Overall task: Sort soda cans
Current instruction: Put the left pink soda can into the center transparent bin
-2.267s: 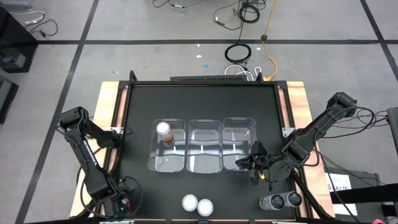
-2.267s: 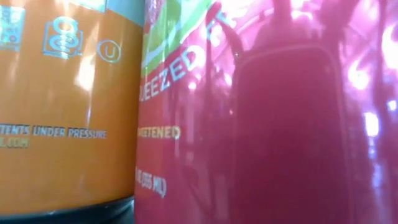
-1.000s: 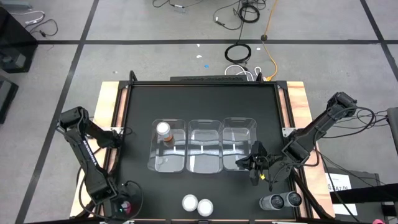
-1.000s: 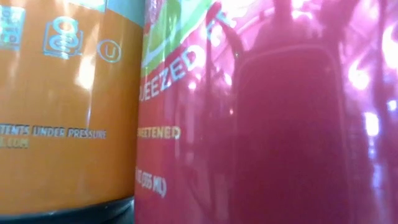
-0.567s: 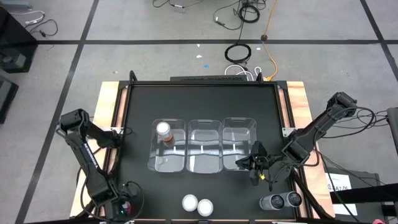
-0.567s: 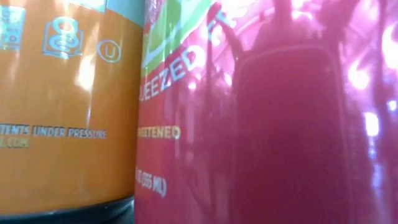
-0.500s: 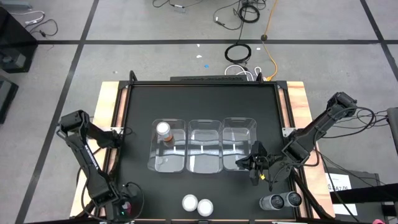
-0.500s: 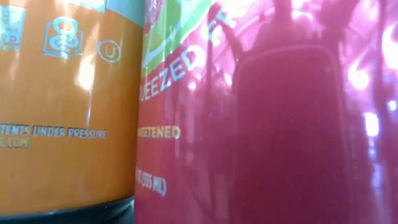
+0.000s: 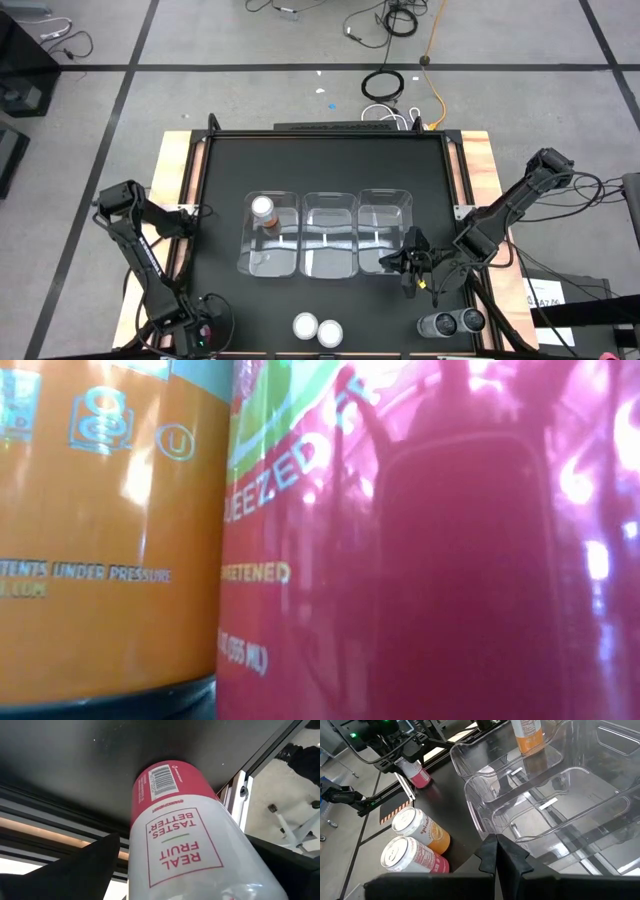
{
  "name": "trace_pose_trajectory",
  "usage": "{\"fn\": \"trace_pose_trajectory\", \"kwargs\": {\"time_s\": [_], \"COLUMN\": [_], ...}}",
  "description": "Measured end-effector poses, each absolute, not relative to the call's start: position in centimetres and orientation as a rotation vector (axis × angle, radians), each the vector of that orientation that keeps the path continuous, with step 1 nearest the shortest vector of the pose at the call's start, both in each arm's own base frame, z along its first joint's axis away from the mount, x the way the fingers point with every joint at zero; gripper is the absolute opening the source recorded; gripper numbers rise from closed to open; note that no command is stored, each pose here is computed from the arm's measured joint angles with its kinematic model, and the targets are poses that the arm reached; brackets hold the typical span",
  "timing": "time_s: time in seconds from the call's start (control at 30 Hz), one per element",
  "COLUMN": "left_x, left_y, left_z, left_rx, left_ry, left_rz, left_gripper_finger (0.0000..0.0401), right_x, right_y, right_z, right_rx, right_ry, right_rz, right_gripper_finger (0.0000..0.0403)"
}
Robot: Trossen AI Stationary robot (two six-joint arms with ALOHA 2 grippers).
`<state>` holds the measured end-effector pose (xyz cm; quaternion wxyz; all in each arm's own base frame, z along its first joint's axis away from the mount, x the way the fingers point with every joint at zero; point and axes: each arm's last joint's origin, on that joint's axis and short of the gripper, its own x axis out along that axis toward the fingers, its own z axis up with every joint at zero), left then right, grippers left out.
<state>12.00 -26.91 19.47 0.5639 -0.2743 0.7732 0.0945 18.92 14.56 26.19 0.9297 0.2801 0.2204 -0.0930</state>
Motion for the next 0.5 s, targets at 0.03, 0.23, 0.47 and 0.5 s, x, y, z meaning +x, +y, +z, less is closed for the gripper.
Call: {"fn": "trace_pose_trajectory", "kwargs": {"time_s": [0.03, 0.23, 0.47, 0.5], "left_x": [12.01, 12.00, 12.06, 12.12], "left_y": [-26.91, -26.90, -26.85, -26.80], "left_z": [19.47, 19.48, 19.54, 19.58], "left_rx": [-0.645, -0.646, -0.652, -0.656], "left_ry": [1.819, 1.819, 1.819, 1.819], "left_rz": [0.222, 0.227, 0.231, 0.234], "left_gripper_finger": [0.0389, 0.0330, 0.0310, 0.0310], "right_x": [18.92, 18.92, 18.90, 18.89], "right_y": [14.56, 14.56, 14.53, 14.53], "right_z": [26.19, 26.19, 26.14, 26.14], "right_rx": [0.574, 0.574, 0.568, 0.567], "right_ry": [0.452, 0.451, 0.456, 0.456], "right_rz": [-0.190, -0.190, -0.193, -0.193], "right_gripper_finger": [0.0000, 0.0000, 0.0000, 0.0000]}}
